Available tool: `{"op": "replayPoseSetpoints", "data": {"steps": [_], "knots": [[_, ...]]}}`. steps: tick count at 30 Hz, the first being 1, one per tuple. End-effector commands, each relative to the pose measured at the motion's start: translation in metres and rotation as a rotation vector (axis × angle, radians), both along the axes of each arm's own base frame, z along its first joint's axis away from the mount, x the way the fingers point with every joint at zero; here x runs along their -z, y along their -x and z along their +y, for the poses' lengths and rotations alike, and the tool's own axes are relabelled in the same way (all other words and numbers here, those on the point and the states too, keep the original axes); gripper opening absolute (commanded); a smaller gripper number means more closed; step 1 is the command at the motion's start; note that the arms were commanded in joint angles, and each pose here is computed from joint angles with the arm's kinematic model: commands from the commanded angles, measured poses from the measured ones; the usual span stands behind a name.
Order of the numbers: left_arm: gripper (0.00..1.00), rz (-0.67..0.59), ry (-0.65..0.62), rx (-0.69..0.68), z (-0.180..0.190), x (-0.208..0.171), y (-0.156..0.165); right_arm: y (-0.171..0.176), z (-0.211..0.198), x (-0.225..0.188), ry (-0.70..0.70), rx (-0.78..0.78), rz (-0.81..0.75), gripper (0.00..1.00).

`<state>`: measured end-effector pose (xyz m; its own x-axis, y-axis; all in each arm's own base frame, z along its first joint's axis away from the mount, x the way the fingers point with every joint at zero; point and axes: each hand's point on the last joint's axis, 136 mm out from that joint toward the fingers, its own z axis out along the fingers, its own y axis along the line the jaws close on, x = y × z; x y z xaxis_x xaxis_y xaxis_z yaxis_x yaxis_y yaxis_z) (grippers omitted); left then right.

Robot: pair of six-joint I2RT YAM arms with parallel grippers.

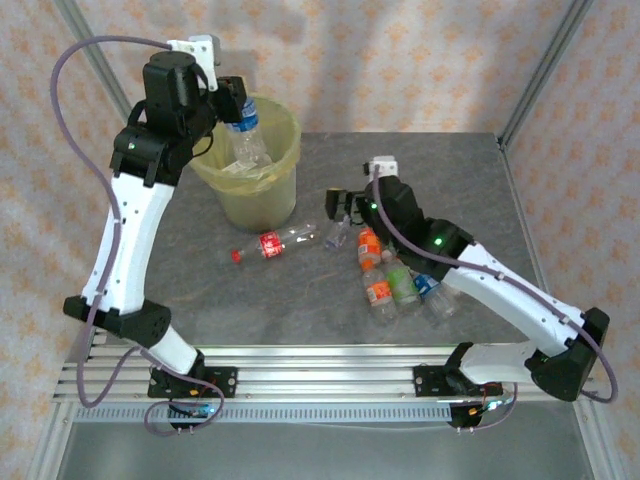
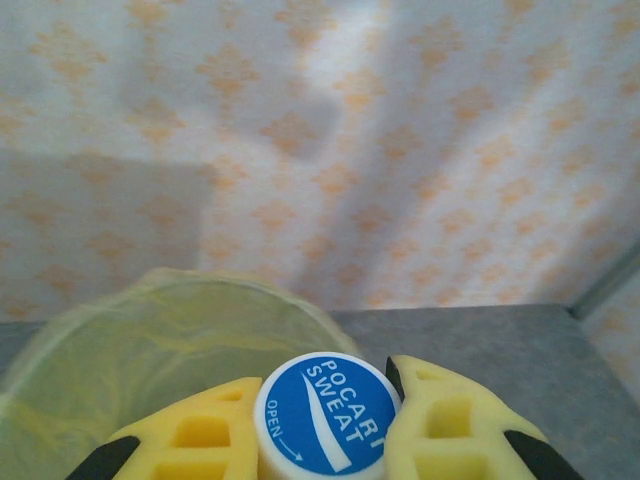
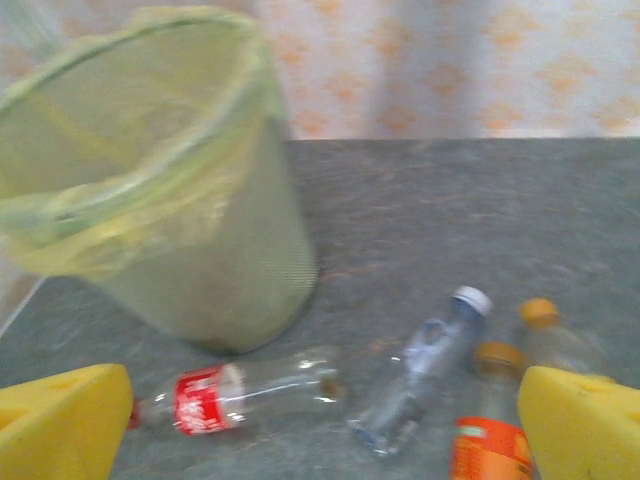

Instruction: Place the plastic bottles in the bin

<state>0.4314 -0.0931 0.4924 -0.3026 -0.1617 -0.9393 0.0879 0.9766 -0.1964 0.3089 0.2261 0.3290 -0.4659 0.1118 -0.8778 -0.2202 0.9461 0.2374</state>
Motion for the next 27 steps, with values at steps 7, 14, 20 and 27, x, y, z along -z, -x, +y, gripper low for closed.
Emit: {"op": "replayPoseSetpoints", "data": {"steps": [7,14,20,27], "knots": [[0.08,0.171,-0.167,-0.117,0.042,0.053,-0.056,0.011,-0.120,0.013,-0.016,0.401,0.104,0.99],[0.09,0.314,-0.247,-0.090,0.041,0.117,-0.093,0.033,-0.179,0.042,0.013,0.558,0.242,0.99],[0.12,0.420,-0.339,-0.074,0.044,0.158,-0.103,0.060,-0.208,0.080,0.059,0.625,0.402,0.99],[0.14,0.528,-0.402,-0.063,0.048,0.200,-0.110,0.073,-0.185,0.121,0.017,0.495,0.556,0.99]]}}
